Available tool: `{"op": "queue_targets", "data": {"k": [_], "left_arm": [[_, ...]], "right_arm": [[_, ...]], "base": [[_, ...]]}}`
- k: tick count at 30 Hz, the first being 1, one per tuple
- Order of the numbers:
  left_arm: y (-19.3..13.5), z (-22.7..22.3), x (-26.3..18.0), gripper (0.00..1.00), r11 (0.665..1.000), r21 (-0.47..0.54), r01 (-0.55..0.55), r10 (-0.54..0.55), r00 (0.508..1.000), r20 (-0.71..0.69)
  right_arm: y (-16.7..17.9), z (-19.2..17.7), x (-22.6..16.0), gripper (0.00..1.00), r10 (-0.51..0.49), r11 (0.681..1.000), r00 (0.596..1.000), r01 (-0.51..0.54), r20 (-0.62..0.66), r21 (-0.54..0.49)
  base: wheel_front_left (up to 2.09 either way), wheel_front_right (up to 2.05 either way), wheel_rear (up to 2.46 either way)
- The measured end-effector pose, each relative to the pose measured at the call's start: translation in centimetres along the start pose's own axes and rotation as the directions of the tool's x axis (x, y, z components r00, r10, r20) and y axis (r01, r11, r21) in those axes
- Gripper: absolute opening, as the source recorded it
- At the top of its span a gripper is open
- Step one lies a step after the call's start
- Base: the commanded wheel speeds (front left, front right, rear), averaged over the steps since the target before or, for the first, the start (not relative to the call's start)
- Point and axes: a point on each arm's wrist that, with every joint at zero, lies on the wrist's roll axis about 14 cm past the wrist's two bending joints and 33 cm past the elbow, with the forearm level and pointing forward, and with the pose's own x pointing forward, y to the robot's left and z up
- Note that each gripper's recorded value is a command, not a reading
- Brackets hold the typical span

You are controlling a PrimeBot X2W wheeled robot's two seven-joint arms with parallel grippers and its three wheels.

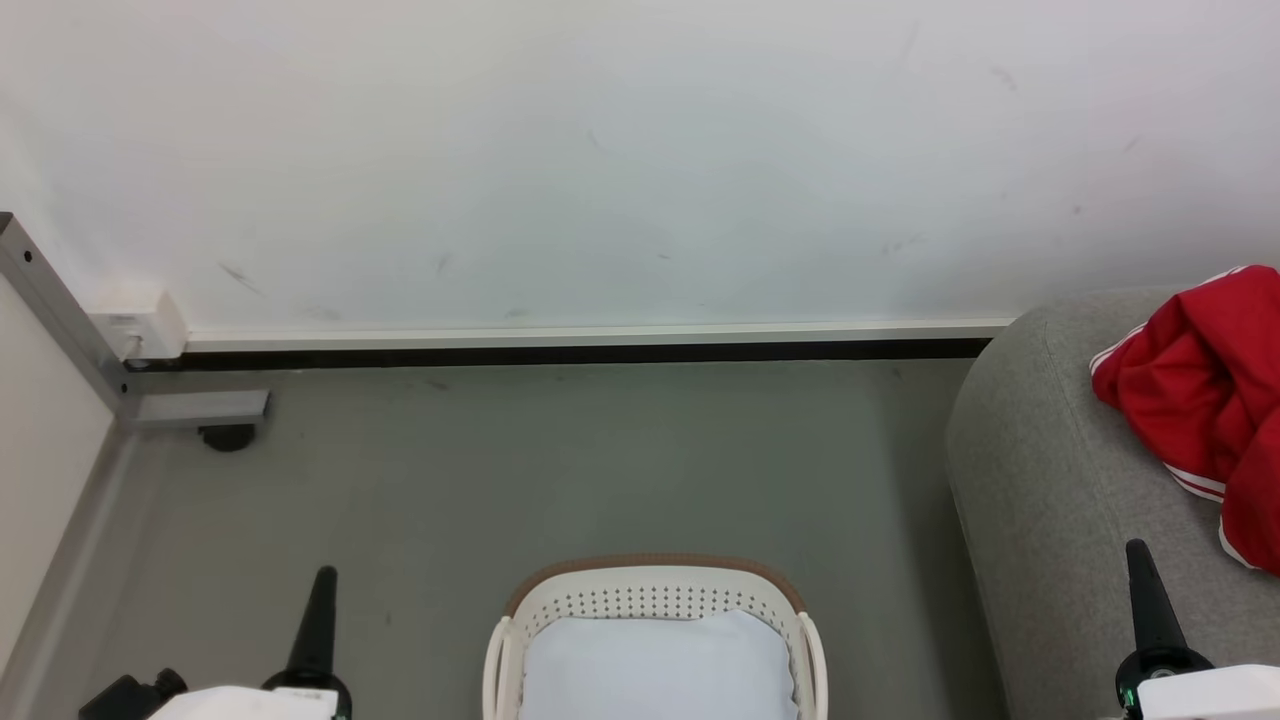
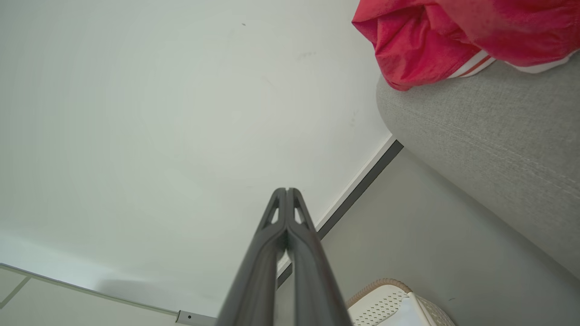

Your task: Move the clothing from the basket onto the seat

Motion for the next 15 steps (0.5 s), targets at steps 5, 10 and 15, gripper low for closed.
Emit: {"op": "queue_targets", "data": {"k": [5,10,15], "left_arm": [[-0.17,0.23,0.11,0.00,0.998,-0.059,0.005,-0.005,1.000,0.001],[-0.19,0.39,0.12,0.00,0.994,-0.105,0.006,-0.006,1.000,0.003],[-0.26,0.52,0.14,0.00,0.990,-0.143,0.009,-0.009,1.000,0.002]], "right_arm": [[0.01,0.05,0.10,0.00,0.000,0.998,1.000,0.000,-0.002,0.056],[0.01,0.00,0.17,0.00,0.000,0.995,1.000,0.001,-0.007,0.097],[0.06,-0.04,0.25,0.00,0.002,0.990,1.000,0.000,-0.011,0.141]], "base": [[0.00,0.00,0.00],[0.00,0.00,0.00],[0.00,0.00,0.00]]}}
